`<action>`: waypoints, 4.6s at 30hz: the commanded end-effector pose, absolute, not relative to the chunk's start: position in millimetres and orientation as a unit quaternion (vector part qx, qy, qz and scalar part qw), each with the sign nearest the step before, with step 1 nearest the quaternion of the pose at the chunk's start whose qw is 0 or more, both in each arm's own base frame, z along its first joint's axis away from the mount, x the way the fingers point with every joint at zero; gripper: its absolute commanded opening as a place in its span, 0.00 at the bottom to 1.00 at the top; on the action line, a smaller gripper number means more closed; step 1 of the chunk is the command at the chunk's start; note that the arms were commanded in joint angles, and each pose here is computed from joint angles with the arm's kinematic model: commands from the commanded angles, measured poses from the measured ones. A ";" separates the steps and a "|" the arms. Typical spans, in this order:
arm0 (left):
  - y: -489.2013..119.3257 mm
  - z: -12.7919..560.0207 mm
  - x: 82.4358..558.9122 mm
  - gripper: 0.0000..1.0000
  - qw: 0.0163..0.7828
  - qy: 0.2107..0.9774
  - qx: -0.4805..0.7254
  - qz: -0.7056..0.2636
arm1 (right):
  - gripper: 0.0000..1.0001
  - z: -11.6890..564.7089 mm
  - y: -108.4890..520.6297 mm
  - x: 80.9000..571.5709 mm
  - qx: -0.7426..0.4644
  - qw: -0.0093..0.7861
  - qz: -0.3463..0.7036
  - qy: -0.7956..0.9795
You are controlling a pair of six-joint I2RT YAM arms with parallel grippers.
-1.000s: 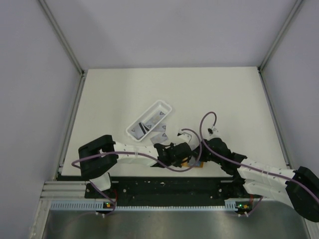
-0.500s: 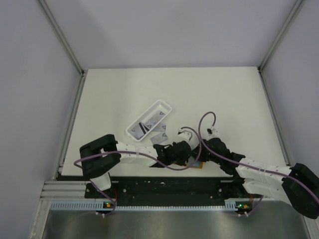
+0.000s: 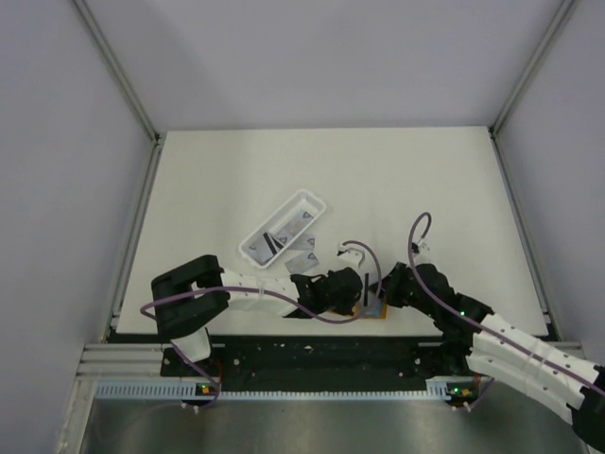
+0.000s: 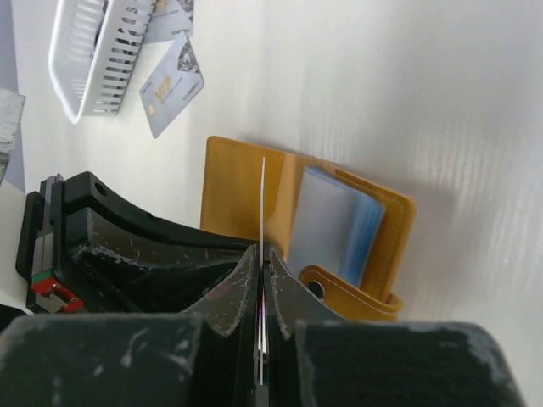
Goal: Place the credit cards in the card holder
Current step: Turn over the card slot in the card holder.
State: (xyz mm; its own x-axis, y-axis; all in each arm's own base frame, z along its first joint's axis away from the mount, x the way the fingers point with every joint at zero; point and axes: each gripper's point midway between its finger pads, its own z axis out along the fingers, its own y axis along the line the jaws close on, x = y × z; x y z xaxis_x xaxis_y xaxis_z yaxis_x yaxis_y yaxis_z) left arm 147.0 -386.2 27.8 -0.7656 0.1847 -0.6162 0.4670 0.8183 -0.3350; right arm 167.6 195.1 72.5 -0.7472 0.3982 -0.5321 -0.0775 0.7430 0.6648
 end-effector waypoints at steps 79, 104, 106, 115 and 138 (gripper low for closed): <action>-426.4 106.1 144.4 0.00 0.319 0.856 0.213 -0.348 | 0.00 7.3 156.0 141.6 0.158 0.276 0.246 0.916; -364.1 9.6 145.7 0.00 0.277 0.919 0.188 -0.208 | 0.00 6.8 148.6 135.8 0.161 0.278 0.244 0.915; -355.0 10.2 146.0 0.00 0.281 0.920 0.181 -0.203 | 0.00 5.9 146.8 134.8 0.161 0.278 0.242 0.916; -331.9 22.5 146.7 0.00 0.302 0.918 0.162 -0.202 | 0.00 -0.1 142.8 131.3 0.163 0.273 0.235 0.919; -340.7 111.4 183.5 0.00 0.385 0.869 0.138 -0.278 | 0.00 23.5 152.7 140.7 0.147 0.289 0.251 0.912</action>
